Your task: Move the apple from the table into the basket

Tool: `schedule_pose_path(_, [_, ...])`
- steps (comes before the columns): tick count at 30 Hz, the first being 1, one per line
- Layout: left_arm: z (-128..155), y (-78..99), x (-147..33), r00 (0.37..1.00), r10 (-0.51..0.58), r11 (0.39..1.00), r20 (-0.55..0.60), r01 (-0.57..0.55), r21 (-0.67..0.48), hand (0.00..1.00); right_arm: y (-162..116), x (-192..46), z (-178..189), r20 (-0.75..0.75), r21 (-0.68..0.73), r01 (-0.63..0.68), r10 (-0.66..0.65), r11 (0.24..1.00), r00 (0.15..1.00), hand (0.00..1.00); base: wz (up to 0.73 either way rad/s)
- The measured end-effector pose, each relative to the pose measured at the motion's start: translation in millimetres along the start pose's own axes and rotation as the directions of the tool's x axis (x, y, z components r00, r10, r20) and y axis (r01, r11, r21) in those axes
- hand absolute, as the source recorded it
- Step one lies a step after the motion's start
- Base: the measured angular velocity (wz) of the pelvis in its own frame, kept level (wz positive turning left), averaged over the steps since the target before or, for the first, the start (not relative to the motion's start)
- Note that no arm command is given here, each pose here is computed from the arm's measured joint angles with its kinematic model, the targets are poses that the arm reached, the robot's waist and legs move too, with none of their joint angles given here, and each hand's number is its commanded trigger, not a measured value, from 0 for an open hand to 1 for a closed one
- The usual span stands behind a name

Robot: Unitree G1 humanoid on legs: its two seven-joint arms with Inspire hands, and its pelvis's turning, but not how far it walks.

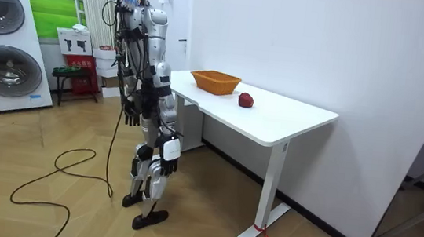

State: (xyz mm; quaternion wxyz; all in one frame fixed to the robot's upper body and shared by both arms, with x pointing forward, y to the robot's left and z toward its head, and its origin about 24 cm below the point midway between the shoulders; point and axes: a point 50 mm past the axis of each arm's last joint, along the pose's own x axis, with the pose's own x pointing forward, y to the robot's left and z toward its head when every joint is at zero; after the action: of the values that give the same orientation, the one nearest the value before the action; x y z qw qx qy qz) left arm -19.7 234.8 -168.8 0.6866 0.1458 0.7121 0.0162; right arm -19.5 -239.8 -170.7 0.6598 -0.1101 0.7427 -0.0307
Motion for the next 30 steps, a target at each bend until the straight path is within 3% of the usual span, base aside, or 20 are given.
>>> schedule_pose_path(10, [-1,-1.7,0.3,1.0,0.001,1.0,-0.007,-0.001,-0.006,0.0,-5,0,2,0.016,0.088,0.076,-0.078,0.993,0.997,0.0,0.0])
schedule_pose_path(14, [-1,2.8,0.2,0.999,0.036,0.999,0.0,-0.036,-0.034,0.0,-8,-1,2,0.002,0.401,0.1,-0.11,0.911,0.994,0.0,0.0])
schedule_pose_path(17, [-2,4.0,0.1,0.999,0.044,0.998,0.002,-0.044,-0.05,0.0,-15,-2,7,-0.005,0.667,0.102,-0.133,0.738,0.991,0.0,-0.01])
schedule_pose_path(19, [-11,5.8,-0.4,0.998,0.056,0.994,-0.005,-0.057,-0.093,0.0,-25,-4,14,-0.003,0.867,0.079,-0.152,0.493,0.988,0.0,0.0])
schedule_pose_path(20, [-13,7.2,-0.6,0.998,0.063,0.992,-0.007,-0.064,-0.112,0.0,-28,-5,16,-0.002,0.905,0.068,-0.157,0.419,0.988,0.0,0.0])
schedule_pose_path(22, [-17,14.5,-1.3,0.994,0.105,0.983,-0.008,-0.105,-0.154,0.0,-42,-8,24,-0.01,0.983,0.044,-0.192,0.176,0.981,0.0,0.0])
schedule_pose_path(23, [-17,16.2,-1.5,0.993,0.115,0.981,-0.005,-0.115,-0.155,0.0,-45,-9,25,-0.013,0.992,0.038,-0.199,0.121,0.98,0.0,0.0])
schedule_pose_path(25, [-20,22.5,-2.4,0.99,0.143,0.978,0.008,-0.14,-0.153,0.0,-57,-15,34,-0.017,0.998,0.003,-0.227,-0.062,0.974,0.0,0.0])
schedule_pose_path(28, [-15,29.3,-3.1,0.985,0.166,0.974,0.045,-0.157,-0.162,0.0,-77,-26,44,-0.011,0.975,-0.055,-0.293,-0.214,0.956,0.0,-0.03])
schedule_pose_path(30, [-12,33.7,-3.8,0.981,0.184,0.971,0.068,-0.17,-0.17,0.0,-89,-33,50,-0.019,0.964,-0.074,-0.343,-0.257,0.939,0.0,-0.02])
